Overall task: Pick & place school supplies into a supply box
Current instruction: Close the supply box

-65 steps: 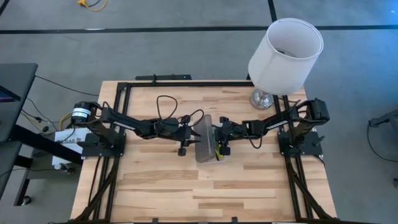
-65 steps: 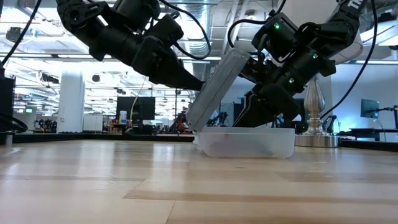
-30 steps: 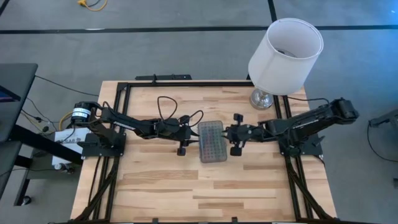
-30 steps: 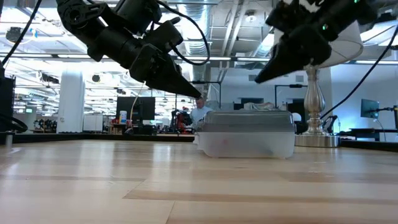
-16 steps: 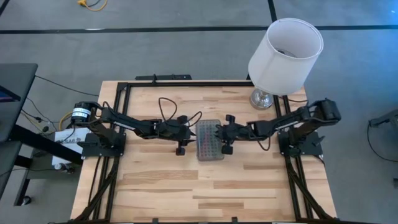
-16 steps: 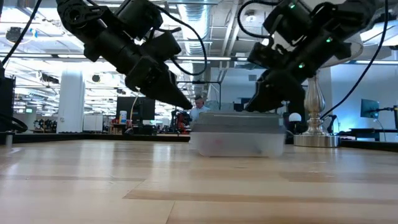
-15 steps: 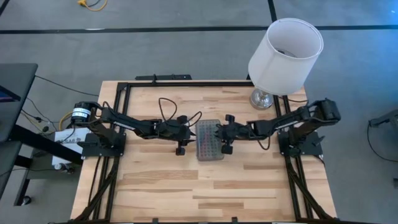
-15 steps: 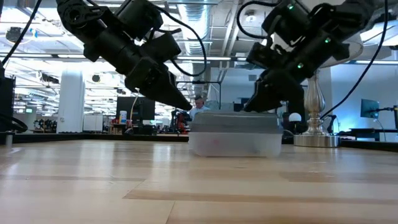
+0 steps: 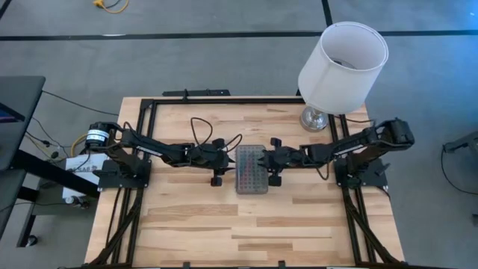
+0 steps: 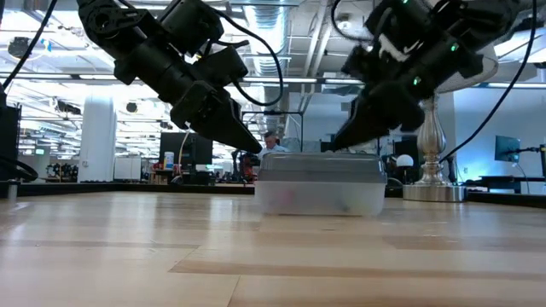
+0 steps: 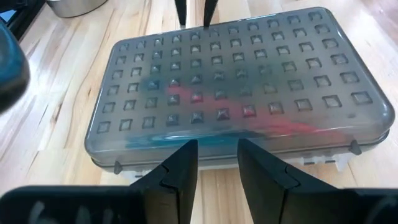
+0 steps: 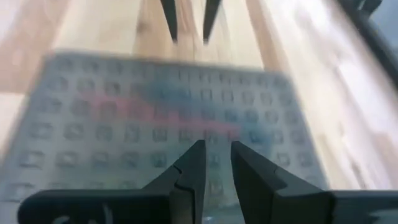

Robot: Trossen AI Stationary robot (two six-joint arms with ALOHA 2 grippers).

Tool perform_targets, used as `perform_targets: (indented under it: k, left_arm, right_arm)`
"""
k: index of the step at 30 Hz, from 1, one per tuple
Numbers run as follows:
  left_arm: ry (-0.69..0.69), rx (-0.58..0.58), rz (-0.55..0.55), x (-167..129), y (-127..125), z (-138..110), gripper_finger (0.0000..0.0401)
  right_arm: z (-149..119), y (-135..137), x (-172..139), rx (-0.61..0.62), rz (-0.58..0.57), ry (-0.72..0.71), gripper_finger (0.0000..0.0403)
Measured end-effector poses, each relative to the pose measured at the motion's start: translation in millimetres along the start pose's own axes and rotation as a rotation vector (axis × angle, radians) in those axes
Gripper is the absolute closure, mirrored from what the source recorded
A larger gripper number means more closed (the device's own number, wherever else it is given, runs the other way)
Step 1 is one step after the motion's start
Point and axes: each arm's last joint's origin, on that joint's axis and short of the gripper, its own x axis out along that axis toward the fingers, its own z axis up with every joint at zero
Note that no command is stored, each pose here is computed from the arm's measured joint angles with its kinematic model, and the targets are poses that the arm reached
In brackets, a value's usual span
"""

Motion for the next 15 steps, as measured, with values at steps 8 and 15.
perform_targets:
  k: [8,15]
  left_arm:
    - [-0.048,0.009,0.008,-0.6,0.7,5.0,0.0292]
    - [-0.117,0.125,0.074,-27.3,0.2,24.8,0.0292]
  right_arm:
    - [22.4,4.8,-34.2,-0.091,0.011,-0.154,0.0332]
    - [38.1,5.7,-79.9,-0.186,0.021,-0.296,0.0332]
